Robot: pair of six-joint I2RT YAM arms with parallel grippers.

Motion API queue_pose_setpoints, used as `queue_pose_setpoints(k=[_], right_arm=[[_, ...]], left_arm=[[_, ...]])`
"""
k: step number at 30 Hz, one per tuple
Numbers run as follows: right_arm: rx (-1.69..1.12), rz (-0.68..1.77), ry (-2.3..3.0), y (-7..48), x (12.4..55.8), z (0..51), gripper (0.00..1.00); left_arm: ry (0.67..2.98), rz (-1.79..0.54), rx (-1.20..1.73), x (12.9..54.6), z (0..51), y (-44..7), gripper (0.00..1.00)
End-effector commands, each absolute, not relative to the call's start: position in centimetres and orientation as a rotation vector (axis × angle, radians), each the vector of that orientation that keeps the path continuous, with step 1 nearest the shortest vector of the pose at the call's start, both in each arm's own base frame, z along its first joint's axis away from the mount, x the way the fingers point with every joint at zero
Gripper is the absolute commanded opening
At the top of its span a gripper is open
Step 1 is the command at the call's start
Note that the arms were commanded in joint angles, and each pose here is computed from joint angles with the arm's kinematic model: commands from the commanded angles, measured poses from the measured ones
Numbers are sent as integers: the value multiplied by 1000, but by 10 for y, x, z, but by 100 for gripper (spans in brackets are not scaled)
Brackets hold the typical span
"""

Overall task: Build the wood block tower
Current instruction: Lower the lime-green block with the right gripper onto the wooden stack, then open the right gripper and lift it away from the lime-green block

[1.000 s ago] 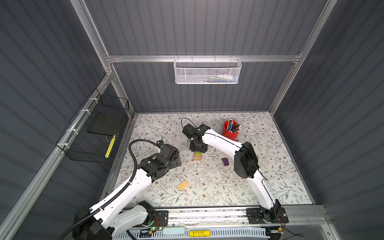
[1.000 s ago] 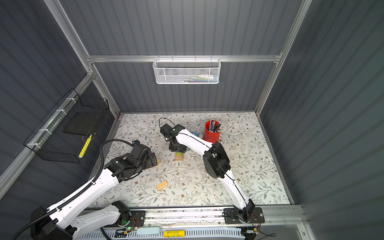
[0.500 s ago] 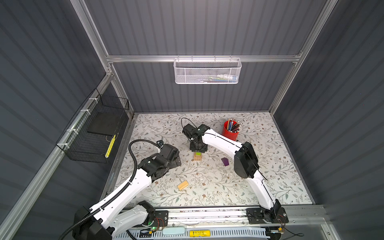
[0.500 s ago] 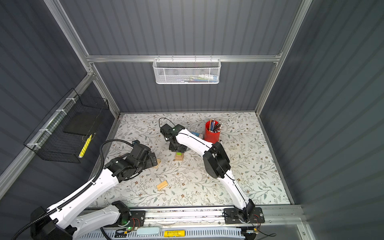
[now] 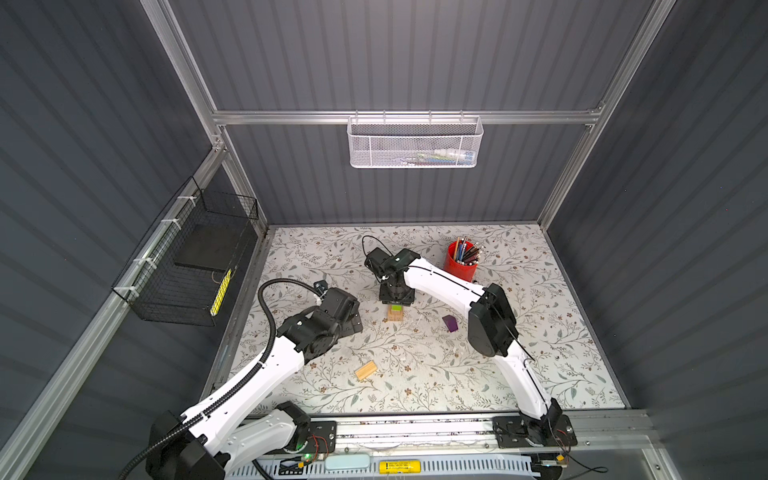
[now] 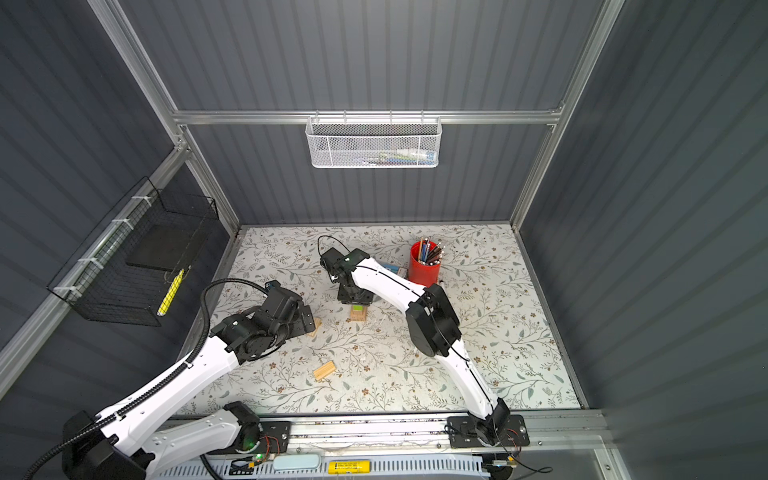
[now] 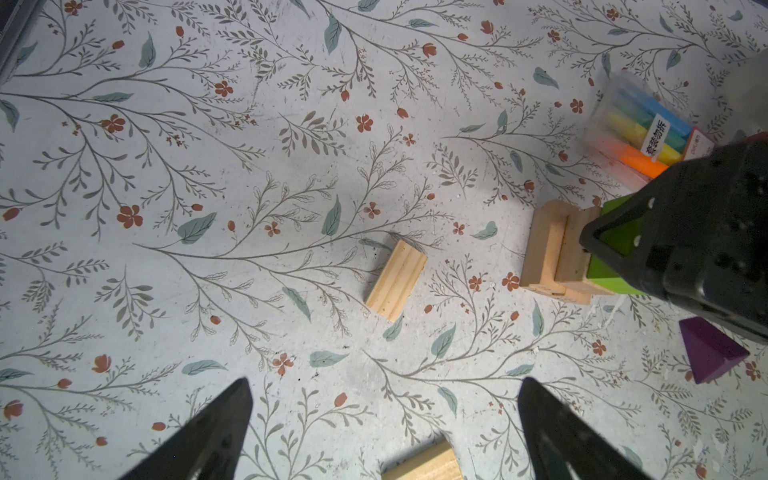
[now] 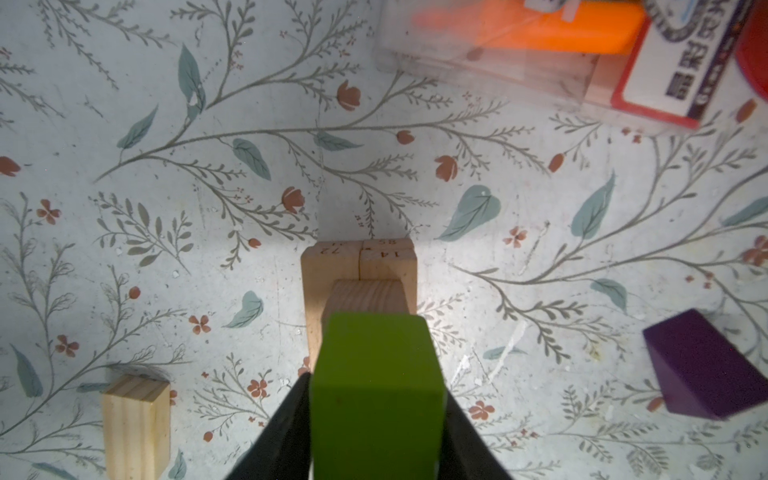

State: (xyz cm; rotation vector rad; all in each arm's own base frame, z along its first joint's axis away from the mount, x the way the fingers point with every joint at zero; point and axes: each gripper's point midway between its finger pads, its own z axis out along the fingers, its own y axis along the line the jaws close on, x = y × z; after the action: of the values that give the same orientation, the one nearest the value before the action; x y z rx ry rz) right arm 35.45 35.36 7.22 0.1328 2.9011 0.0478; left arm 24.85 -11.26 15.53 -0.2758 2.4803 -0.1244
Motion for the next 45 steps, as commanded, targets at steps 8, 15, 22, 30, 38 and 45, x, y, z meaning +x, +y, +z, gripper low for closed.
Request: queue_pose_setpoints(k=[8, 15, 22, 30, 38, 45], right_arm=[[116, 40, 2920, 355, 350, 65, 40], [128, 27, 2926, 352, 349, 62, 42], [128, 40, 2937, 354, 347, 59, 42], [127, 54, 2924, 355, 349, 63, 40], [109, 94, 2903, 357, 350, 79, 54], [56, 164, 2832, 349, 347, 123, 67]], left_arm=[[2484, -89, -302, 249, 154, -107, 100], [2482, -92, -304, 249, 155, -107, 100], [2485, -87, -305, 248, 154, -106, 100], [2484, -87, -303, 249, 154, -106, 100], [2486, -84, -279, 251, 155, -108, 100], [2499, -51, -173, 256, 165, -113, 100]])
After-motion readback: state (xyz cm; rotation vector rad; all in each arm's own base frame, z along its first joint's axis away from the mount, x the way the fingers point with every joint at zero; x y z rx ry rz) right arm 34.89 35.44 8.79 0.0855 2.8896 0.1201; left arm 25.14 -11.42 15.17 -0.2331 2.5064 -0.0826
